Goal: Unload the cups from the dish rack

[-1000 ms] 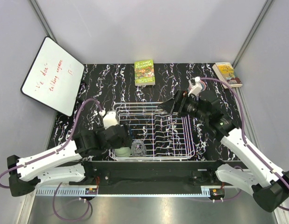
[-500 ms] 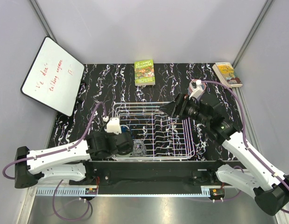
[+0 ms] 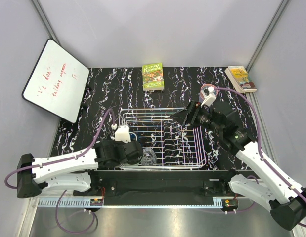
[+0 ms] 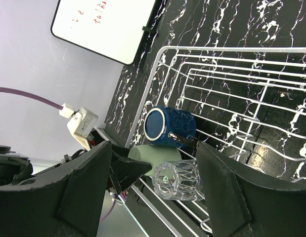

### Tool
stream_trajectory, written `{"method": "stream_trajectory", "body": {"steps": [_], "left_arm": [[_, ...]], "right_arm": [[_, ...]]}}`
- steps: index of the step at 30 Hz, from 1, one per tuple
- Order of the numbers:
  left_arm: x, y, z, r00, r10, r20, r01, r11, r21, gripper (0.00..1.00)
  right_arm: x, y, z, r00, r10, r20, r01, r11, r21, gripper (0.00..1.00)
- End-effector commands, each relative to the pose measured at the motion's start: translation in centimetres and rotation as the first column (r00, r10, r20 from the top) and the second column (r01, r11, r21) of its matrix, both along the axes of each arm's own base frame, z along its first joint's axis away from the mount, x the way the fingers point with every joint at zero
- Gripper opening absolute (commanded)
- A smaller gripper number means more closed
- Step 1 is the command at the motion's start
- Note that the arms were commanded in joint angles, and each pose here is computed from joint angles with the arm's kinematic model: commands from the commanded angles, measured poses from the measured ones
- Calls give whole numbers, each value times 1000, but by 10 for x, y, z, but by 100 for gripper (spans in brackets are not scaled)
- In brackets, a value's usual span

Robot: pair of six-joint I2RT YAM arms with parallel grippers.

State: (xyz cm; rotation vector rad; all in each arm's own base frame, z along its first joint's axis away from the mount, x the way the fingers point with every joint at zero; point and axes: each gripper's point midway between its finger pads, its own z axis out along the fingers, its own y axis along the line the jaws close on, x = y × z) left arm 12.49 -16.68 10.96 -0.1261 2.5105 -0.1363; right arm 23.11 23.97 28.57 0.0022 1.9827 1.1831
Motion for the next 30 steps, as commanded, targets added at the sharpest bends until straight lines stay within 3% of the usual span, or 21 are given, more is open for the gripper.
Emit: {"method": "stream_trajectory", "body": {"steps": [1, 4, 7, 12, 16, 18, 19, 24, 26, 28, 29, 30], "left_arm": [[3, -6, 4, 1000, 3, 17, -3, 1000, -29, 0], [9, -4, 22, 997, 10, 71, -8, 1000, -27, 0], [18, 1, 58, 989, 10, 150, -12, 1000, 10, 0], [34, -7, 134, 958, -23, 285, 36, 999, -40, 0], [48, -19, 180, 911, -69, 407, 110, 991, -76, 0], [54, -33, 201, 880, -68, 470, 155, 977, -149, 0], [55, -37, 206, 858, -119, 500, 207, 970, -124, 0], [69, -74, 243, 755, -143, 639, 404, 870, -283, 0], [91, -72, 252, 733, -76, 676, 409, 843, -349, 0], [96, -89, 260, 714, -78, 696, 504, 747, -434, 0], [114, -83, 258, 717, -44, 696, 489, 743, -457, 0], [111, -94, 259, 711, -82, 698, 552, 680, -482, 0]], "right_arm": [[-2, 1, 15, 999, 4, 50, -6, 1000, 30, 77], [-3, 0, 19, 998, -3, 58, 1, 1000, 30, 77], [-2, -5, 21, 997, -18, 72, 17, 1000, 7, 77], [-3, -14, 33, 993, -48, 108, 50, 999, -11, 77], [-3, -17, 42, 990, -63, 126, 63, 998, -2, 77], [-4, -19, 44, 990, -68, 127, 69, 998, -3, 78], [-3, -21, 46, 988, -76, 135, 77, 997, -7, 78], [-2, -32, 56, 977, -115, 182, 122, 992, -29, 78], [-4, -33, 62, 974, -115, 195, 122, 992, -23, 78], [-5, -32, 64, 974, -111, 196, 116, 993, -17, 77], [-5, -32, 65, 974, -108, 197, 113, 993, -16, 77], [-6, -29, 66, 976, -92, 197, 96, 995, -9, 77]]}}
